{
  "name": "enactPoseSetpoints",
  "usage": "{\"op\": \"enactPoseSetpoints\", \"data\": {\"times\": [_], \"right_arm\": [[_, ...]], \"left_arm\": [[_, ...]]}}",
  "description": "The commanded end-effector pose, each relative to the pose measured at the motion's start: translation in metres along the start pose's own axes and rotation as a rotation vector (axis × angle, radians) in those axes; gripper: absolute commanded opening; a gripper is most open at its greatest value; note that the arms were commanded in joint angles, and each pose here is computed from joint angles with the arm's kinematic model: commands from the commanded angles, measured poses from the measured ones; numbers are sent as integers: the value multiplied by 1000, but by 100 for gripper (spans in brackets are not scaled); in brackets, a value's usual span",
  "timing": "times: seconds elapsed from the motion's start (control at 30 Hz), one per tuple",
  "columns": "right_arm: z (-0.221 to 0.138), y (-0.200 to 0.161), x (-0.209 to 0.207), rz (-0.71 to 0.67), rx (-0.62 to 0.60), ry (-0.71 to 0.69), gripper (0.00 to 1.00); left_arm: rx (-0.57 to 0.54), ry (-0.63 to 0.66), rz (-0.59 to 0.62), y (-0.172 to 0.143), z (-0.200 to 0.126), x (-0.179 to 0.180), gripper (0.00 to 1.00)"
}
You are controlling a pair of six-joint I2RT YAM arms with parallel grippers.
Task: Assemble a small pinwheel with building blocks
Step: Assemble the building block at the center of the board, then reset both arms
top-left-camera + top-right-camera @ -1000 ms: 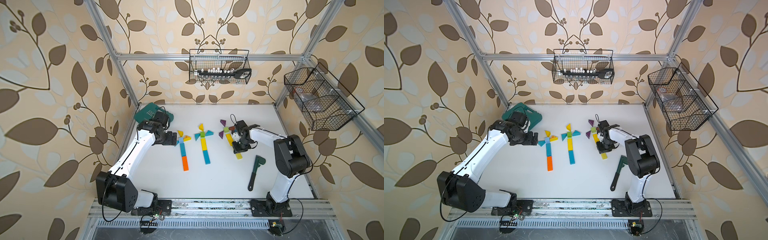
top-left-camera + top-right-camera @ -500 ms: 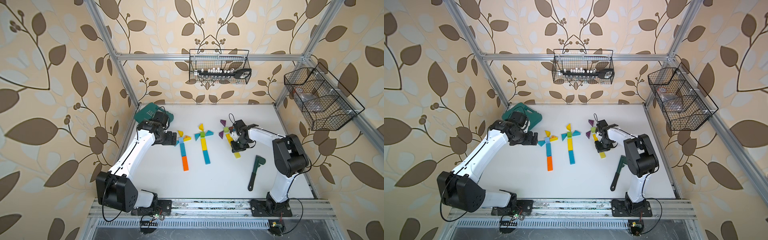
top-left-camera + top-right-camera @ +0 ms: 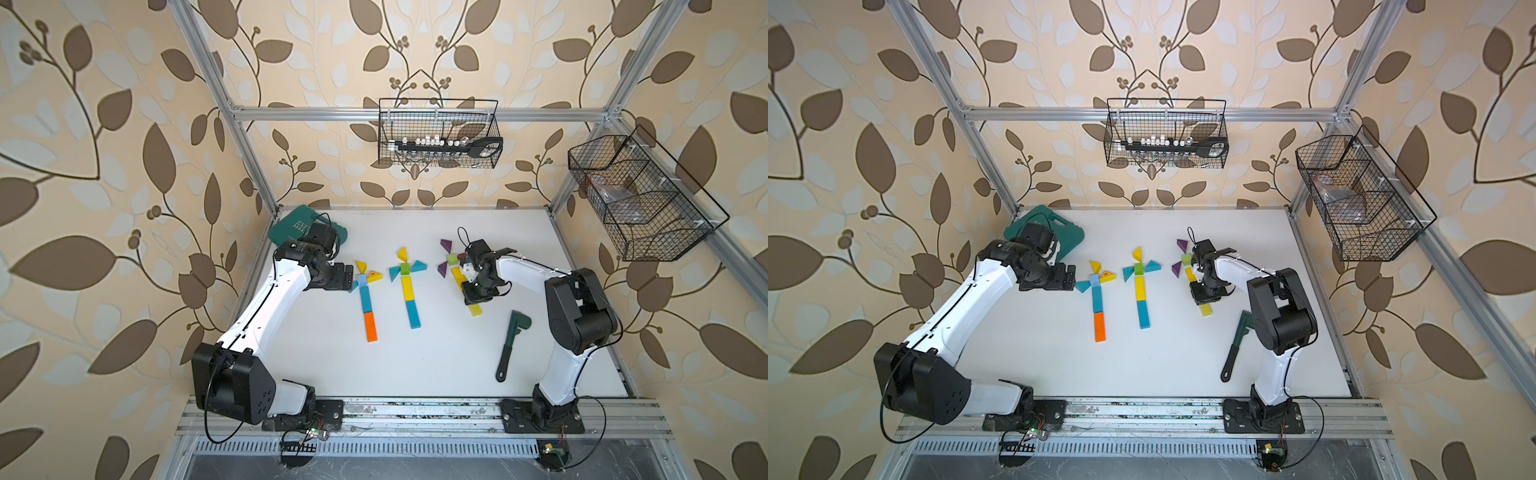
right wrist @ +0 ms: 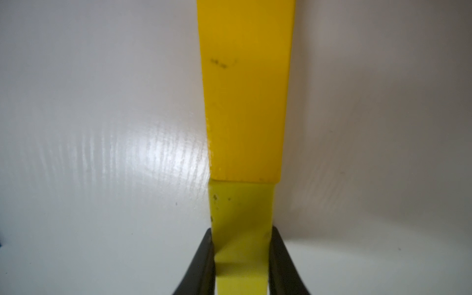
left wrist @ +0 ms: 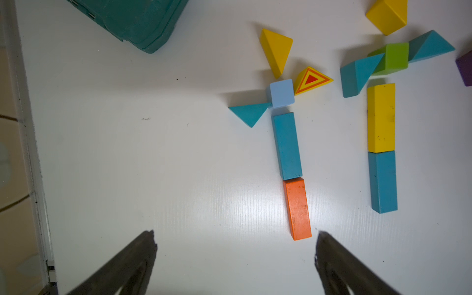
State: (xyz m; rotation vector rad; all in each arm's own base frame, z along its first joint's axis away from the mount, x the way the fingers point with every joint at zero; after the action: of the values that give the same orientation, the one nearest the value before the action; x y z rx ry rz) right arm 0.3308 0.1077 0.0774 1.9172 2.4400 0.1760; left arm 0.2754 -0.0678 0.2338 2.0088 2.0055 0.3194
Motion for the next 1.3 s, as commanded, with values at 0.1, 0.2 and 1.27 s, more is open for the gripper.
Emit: {"op": "enactPoseSetpoints", "data": {"times": [0.1,0.2,1.27], "right_arm": [[9,2,-1,-6,24,-1,15],[9,2,-3,-4,26,-19,25],[-94,-18,-125,360,-892,-306,100]], "left_arm": [[-9,1,3,-3,-5,5,99],[-9,2,3,-3,-5,5,99],[-546,585,-353,-2,73,116,99]]}}
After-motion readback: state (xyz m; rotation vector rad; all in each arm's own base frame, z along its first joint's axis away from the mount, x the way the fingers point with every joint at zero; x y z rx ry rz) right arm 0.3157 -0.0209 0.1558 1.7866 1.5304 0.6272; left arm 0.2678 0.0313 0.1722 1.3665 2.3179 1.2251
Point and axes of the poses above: each gripper's point midway between its finger pads, its own z axis out along the fingers, its own x axis along the line the jaws close on, y = z × x, the point moved 6 cm from there along -z, back along the fingers, and after that the axes turned 1 degree about -z, right-handed, at the moved point
